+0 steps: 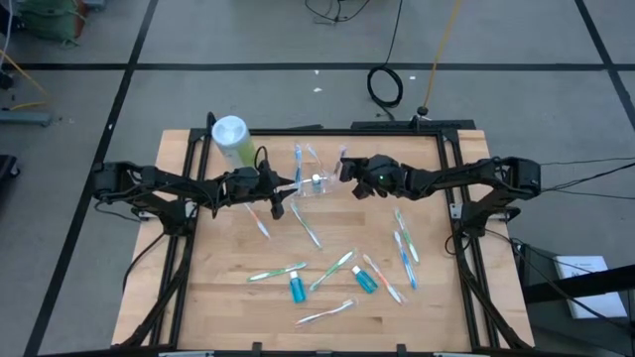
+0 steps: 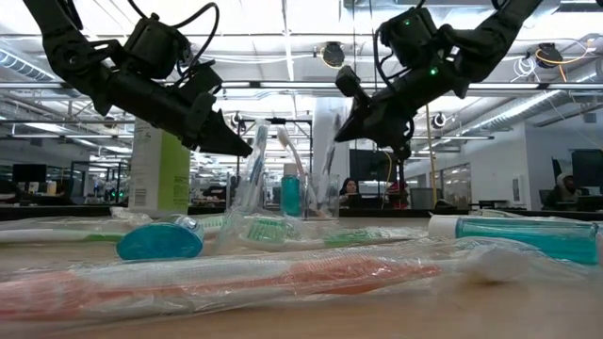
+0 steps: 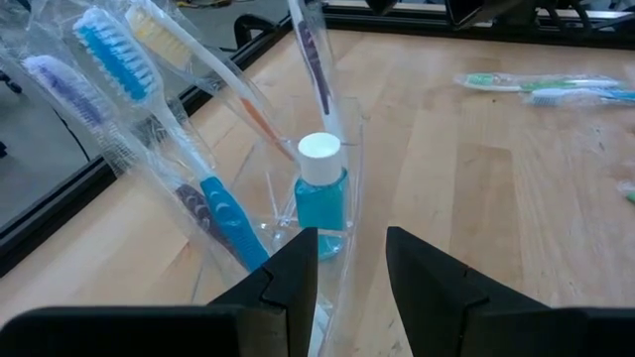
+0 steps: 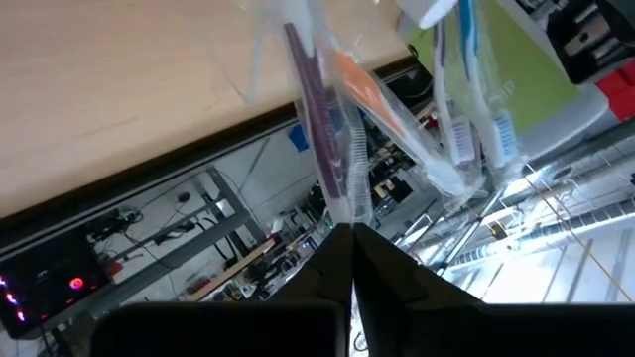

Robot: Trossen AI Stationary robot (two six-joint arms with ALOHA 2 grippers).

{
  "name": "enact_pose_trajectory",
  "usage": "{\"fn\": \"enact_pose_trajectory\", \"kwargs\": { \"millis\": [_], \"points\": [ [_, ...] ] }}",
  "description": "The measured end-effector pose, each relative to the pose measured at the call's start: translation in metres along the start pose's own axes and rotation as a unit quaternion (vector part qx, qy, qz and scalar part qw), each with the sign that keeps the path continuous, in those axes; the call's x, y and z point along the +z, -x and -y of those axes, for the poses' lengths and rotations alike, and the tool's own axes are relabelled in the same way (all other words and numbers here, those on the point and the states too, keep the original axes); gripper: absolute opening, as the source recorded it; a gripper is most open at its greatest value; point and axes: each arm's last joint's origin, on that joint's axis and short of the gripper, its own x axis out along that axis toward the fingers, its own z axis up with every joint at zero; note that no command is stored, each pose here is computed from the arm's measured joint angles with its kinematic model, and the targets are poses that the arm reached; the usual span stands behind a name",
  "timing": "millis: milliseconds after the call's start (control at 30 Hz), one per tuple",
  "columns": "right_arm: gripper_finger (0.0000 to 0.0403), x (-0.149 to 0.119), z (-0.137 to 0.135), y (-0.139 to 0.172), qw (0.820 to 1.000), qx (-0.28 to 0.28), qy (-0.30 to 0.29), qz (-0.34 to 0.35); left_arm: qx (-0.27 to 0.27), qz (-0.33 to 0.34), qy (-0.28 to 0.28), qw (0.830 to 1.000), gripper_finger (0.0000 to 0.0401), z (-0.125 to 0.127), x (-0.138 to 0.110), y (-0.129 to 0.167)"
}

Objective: Pick & Place toothbrushing station
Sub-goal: Put the purple toothbrush into the transparent organizer, then put the orange toothbrush into the transparent organizer

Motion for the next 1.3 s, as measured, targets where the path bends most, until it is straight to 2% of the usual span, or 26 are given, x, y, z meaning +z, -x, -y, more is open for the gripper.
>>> {"fn": "enact_pose_trajectory", "kwargs": {
  "millis": [167, 533, 767, 967, 1033, 1133, 1200, 1300],
  "points": [
    [0.0016, 0.000, 0.000, 0.000, 1.000, 0.000, -0.013, 0.000, 0.000, 0.000, 0.000, 1.000, 0.0127, 0.000, 0.000, 0.000],
    [0.0082, 0.000, 0.000, 0.000, 0.992, -0.001, -0.129, 0.000, 0.000, 0.000, 0.000, 1.000, 0.0127, 0.000, 0.000, 0.000],
    [0.0113, 0.000, 0.001, 0.001, 0.962, -0.001, -0.273, -0.001, 0.000, -0.001, 0.004, 1.000, 0.0127, 0.000, 0.000, 0.000],
    [0.0115, 0.004, 0.004, 0.003, 0.910, -0.004, -0.415, 0.007, 0.000, -0.001, 0.016, 1.000, 0.0127, 0.000, 0.000, 0.000],
    [0.0113, 0.007, 0.006, 0.004, 0.877, -0.005, -0.481, 0.012, 0.000, -0.001, 0.022, 1.000, 0.0127, 0.000, 0.000, 0.000],
    [0.0112, 0.010, 0.008, 0.006, 0.813, -0.002, -0.582, 0.019, 0.000, -0.001, 0.035, 0.999, 0.0127, 0.000, 0.000, 0.000],
    [0.0113, 0.013, 0.007, 0.006, 0.775, 0.009, -0.631, 0.021, 0.000, -0.001, 0.043, 0.999, 0.0127, 0.000, 0.000, 0.000],
    [0.0114, 0.014, 0.006, 0.006, 0.731, 0.019, -0.682, 0.020, 0.000, -0.001, 0.044, 0.999, 0.0127, 0.000, 0.000, 0.000]
  ]
}}
